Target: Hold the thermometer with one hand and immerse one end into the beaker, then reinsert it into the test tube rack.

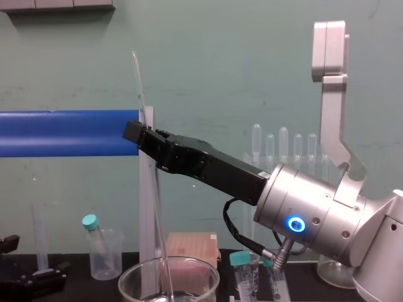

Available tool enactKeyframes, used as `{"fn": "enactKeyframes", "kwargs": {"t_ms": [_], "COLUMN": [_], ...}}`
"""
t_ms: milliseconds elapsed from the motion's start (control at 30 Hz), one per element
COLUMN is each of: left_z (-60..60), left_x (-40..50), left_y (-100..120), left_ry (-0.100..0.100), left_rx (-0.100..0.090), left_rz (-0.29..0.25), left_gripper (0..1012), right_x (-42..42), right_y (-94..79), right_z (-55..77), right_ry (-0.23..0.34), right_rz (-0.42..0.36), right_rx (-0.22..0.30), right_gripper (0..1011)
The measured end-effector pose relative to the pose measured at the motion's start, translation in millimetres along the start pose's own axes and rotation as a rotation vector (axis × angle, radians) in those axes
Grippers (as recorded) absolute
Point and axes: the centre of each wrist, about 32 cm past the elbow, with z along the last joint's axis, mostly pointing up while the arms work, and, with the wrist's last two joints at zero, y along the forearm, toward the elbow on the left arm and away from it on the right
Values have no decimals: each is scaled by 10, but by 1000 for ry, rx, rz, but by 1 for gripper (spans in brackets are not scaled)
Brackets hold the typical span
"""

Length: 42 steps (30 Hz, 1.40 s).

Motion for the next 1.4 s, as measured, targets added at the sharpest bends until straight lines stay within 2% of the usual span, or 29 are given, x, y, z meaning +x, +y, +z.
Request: {"fn": "enactKeyframes", "kwargs": {"t_ms": [1400], "left_z": [0], "left_x": [0], "left_y": [0], "left_ry": [0], "left_rx": [0], "left_rz": [0], "left_gripper": [1008], "right_x": [0], "right_y": [0], "right_z": [0], "right_ry": [0], "right_rz": [0], "right_rx": [0], "right_gripper": [58]}}
